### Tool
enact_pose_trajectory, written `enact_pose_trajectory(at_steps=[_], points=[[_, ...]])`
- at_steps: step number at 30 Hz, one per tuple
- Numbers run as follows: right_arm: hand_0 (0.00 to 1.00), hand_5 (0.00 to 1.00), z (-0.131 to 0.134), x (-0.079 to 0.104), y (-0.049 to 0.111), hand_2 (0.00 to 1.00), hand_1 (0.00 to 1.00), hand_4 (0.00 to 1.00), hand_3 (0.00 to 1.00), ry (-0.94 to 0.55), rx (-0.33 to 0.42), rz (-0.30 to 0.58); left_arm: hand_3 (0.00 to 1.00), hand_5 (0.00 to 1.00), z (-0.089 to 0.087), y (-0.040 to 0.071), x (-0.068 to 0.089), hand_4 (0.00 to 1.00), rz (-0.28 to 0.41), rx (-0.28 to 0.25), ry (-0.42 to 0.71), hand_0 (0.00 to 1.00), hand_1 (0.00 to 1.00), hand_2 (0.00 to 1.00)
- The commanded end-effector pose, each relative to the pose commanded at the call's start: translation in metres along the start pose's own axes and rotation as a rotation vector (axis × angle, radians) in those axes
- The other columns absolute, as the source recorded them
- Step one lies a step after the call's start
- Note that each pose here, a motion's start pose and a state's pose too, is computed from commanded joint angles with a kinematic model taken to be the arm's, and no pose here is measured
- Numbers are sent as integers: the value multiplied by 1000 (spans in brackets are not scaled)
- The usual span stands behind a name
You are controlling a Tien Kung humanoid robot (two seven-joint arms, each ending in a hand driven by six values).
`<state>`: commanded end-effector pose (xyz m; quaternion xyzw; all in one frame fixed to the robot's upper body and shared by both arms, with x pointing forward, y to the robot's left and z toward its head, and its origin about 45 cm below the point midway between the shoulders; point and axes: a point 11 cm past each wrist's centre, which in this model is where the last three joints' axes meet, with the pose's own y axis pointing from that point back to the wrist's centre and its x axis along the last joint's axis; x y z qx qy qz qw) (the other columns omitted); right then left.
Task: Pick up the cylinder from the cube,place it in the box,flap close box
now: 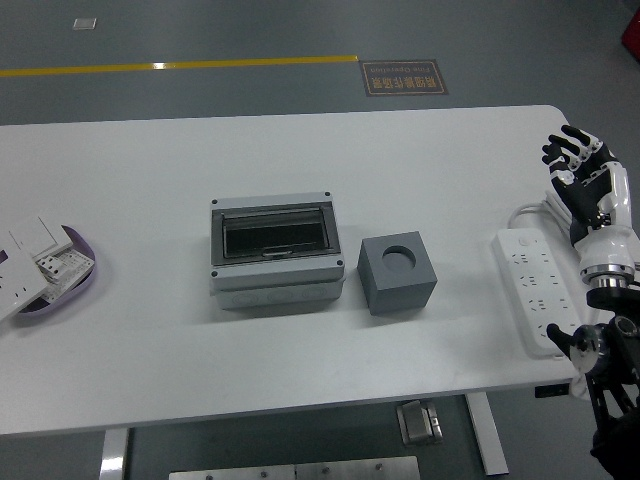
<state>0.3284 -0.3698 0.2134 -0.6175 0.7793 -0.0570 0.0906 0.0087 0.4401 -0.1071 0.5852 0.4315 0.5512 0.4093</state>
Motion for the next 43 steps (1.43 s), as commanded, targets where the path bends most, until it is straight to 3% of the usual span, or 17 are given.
enact_pose_trajectory(at_steps=[21, 43], points=[[722, 171, -3, 13, 3, 646, 658, 681, 644, -11, 16, 51, 599, 261, 17, 2, -2, 662, -5, -33, 11, 602, 583, 557], [724, 154, -10, 33, 3, 643, 654, 661, 647, -1, 44, 118, 599, 260, 35, 7, 20, 662, 35, -49, -71, 603, 583, 557]])
